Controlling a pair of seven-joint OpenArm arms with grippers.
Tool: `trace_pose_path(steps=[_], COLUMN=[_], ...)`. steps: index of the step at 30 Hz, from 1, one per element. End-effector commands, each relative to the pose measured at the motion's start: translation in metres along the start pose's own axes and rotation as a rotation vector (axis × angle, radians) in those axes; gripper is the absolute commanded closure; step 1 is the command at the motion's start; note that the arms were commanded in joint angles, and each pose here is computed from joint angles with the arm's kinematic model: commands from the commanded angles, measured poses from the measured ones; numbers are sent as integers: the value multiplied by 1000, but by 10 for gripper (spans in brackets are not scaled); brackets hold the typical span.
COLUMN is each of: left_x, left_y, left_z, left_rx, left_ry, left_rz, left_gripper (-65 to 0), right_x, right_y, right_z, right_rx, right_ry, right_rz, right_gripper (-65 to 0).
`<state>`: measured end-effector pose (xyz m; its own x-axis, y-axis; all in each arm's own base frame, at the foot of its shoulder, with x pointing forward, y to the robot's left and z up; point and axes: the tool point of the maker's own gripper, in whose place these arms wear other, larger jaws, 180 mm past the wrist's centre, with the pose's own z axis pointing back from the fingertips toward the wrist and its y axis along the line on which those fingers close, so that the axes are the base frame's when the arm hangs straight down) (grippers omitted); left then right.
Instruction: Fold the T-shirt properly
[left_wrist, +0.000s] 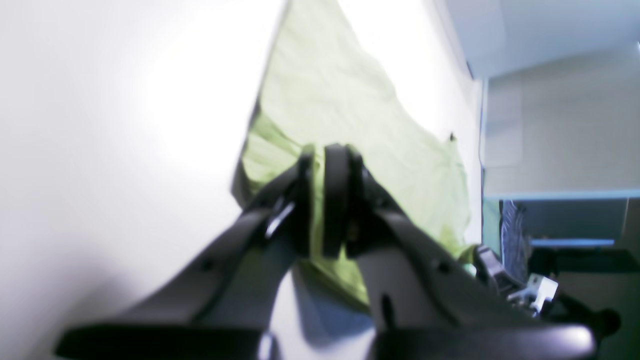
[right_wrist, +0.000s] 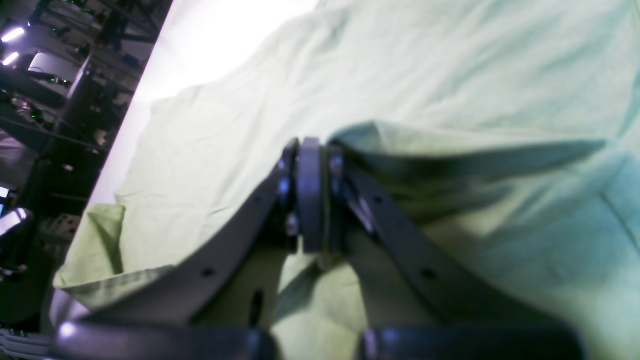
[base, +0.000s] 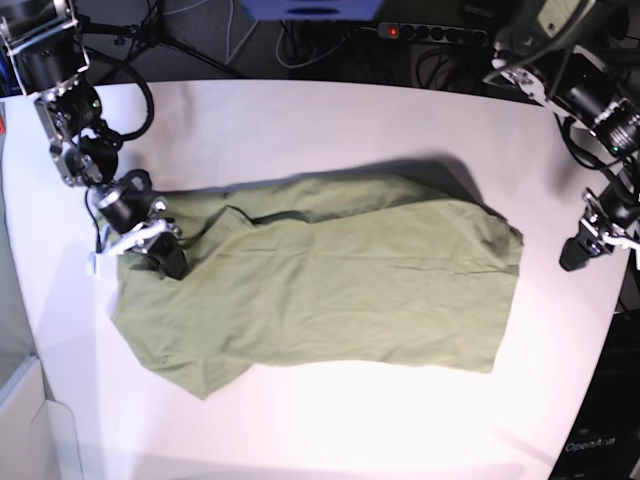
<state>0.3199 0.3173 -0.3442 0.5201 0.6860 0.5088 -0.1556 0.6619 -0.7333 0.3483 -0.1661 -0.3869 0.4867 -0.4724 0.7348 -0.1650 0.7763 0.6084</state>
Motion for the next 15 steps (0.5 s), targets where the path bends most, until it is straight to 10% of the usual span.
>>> trace_pose_path(steps=[1,15], left_x=[18,4], left_y=[-10,-29], left_z=[3,3], left_rx=[-21,62], left_ry=[-40,134], left_rz=[-27,-420], left_gripper=[-29,-28], right_x=[17,-4], right_y=[5,4], right_z=[-1,2], right_rx=[23,13], right_ry=[-39,1], right_rz=[36,54], right_gripper=[-12,-10])
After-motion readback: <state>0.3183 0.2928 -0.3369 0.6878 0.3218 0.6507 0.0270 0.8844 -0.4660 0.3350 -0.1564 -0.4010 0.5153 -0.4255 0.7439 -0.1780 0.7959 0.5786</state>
